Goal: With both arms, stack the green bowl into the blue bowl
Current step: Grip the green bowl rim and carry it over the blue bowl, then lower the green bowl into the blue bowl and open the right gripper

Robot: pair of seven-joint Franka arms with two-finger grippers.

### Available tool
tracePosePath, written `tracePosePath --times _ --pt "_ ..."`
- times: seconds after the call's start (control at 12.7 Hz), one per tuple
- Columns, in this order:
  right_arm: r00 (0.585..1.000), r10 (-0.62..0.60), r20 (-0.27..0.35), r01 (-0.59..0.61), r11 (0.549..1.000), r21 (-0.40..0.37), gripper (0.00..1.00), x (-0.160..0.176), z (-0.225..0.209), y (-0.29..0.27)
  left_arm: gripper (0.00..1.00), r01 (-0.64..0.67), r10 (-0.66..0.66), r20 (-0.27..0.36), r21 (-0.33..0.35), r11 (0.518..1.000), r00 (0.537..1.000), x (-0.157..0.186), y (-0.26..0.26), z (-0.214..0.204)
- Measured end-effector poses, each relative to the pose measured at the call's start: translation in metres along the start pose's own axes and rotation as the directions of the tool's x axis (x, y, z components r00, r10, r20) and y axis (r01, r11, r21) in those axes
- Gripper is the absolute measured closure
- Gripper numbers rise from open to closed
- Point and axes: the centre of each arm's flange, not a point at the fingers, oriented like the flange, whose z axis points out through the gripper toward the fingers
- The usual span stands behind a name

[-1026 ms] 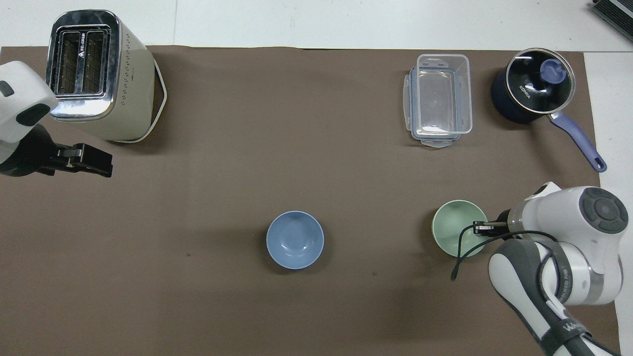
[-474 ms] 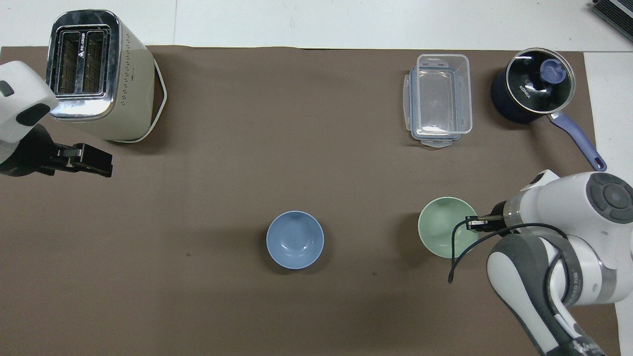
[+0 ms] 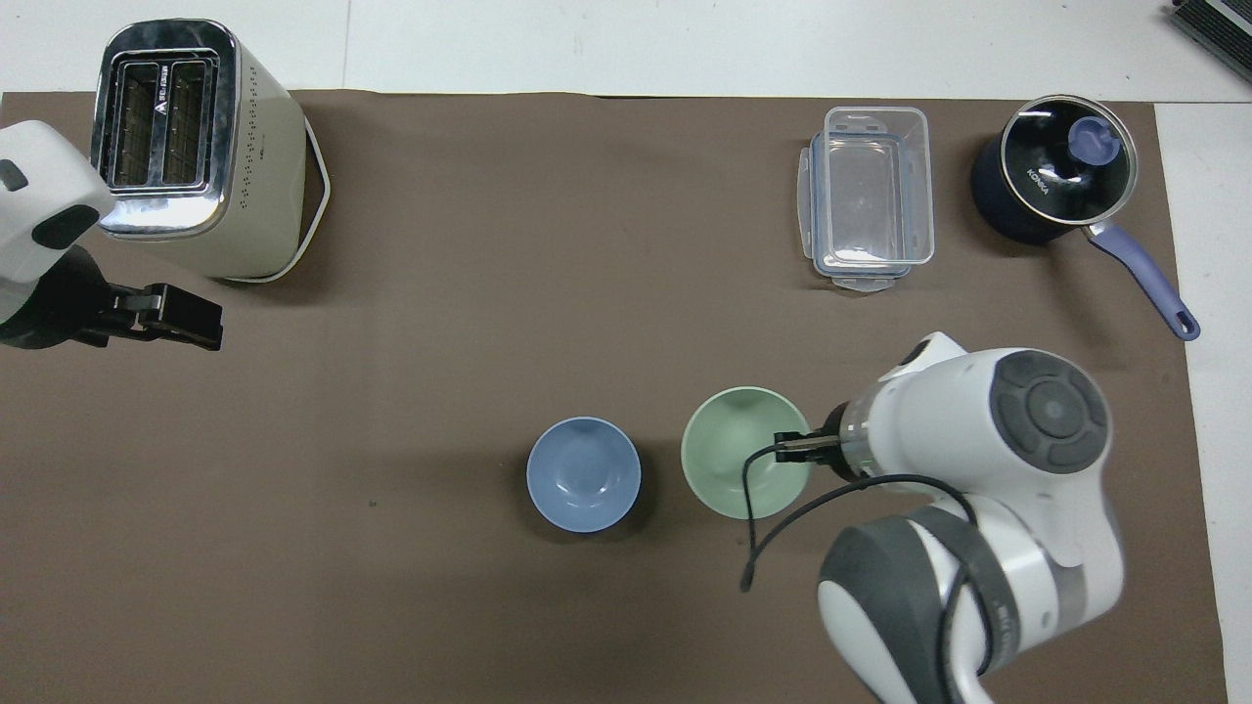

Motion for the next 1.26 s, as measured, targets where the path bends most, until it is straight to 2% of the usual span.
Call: tracePosePath --times 0.16,0.47,0.79,1.11,1.26 --pt "1.000 0.014 -0.002 -0.014 1.000 0.019 0.96 -0.001 0.012 -0.046 0.00 0.000 0.000 0.000 0.000 1.000 1.000 0.000 0.000 0.000" --pt "0.998 0.064 -0.006 -0.064 0.998 0.028 0.96 -0.013 0.065 -0.108 0.00 0.000 0.000 0.000 0.000 1.000 1.000 0.000 0.000 0.000" --pt "0.997 0.072 0.014 -0.072 0.997 0.016 0.96 -0.015 0.093 -0.119 0.00 0.000 0.000 0.000 0.000 1.000 1.000 0.000 0.000 0.000" --pt "0.998 0.068 -0.004 -0.068 0.997 0.027 0.96 -0.012 0.106 -0.124 0.00 0.000 0.000 0.000 0.000 1.000 1.000 0.000 0.000 0.000" --pt "0.998 0.069 -0.004 -0.069 0.997 0.027 0.77 -0.011 0.106 -0.124 0.00 0.000 0.000 0.000 0.000 1.000 1.000 0.000 0.000 0.000"
